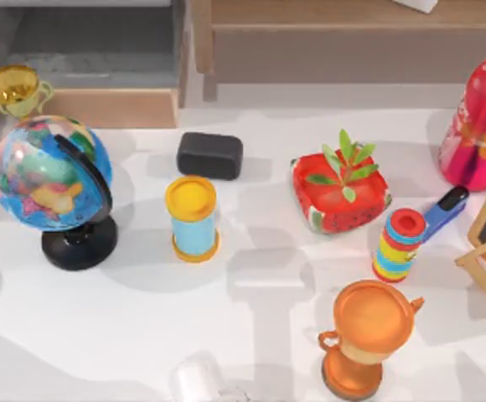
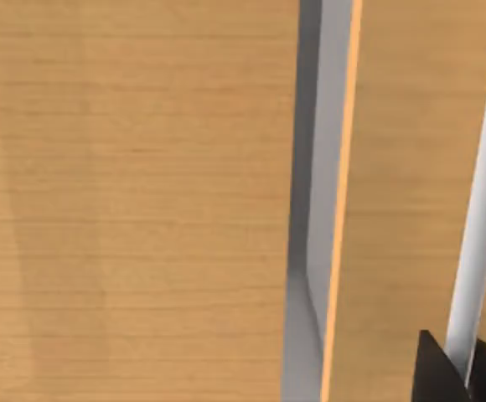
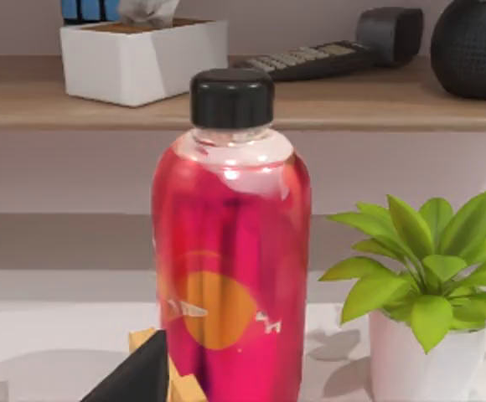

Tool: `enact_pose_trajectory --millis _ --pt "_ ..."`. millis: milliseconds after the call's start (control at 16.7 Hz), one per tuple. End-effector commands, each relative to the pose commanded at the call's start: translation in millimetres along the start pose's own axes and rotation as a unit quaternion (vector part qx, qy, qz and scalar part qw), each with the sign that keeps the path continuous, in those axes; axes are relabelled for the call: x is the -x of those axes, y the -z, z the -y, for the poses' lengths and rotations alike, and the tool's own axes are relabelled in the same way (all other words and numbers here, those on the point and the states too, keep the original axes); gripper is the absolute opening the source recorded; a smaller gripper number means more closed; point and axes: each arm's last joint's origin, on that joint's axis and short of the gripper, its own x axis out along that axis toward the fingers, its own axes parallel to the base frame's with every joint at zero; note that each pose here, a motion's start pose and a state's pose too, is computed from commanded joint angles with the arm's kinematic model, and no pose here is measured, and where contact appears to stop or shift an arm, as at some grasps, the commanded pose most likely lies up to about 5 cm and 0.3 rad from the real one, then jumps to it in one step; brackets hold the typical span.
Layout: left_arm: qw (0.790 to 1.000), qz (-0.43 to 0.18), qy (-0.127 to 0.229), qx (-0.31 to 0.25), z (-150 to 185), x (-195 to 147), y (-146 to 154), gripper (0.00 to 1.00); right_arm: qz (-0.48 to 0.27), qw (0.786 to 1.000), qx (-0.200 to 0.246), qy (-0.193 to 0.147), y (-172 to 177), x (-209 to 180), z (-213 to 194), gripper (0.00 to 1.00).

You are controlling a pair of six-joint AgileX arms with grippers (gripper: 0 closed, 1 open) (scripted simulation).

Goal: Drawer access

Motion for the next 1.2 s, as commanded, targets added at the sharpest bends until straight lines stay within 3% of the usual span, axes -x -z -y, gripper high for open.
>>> enact_pose_trajectory --millis 360,780,1200 --pt "1.000 -0.004 0.012 0.007 7 49 -3 0.00 0.000 1.000 0.000 0.000 0 0 0 1.00" --pt "1.000 -0.001 0.007 0.003 4 56 -3 0.00 0.000 1.000 0.000 0.000 0 0 0 1.00" --pt "1.000 -0.001 0.009 0.004 6 111 -3 0.00 0.000 1.000 0.000 0.000 0 0 0 1.00"
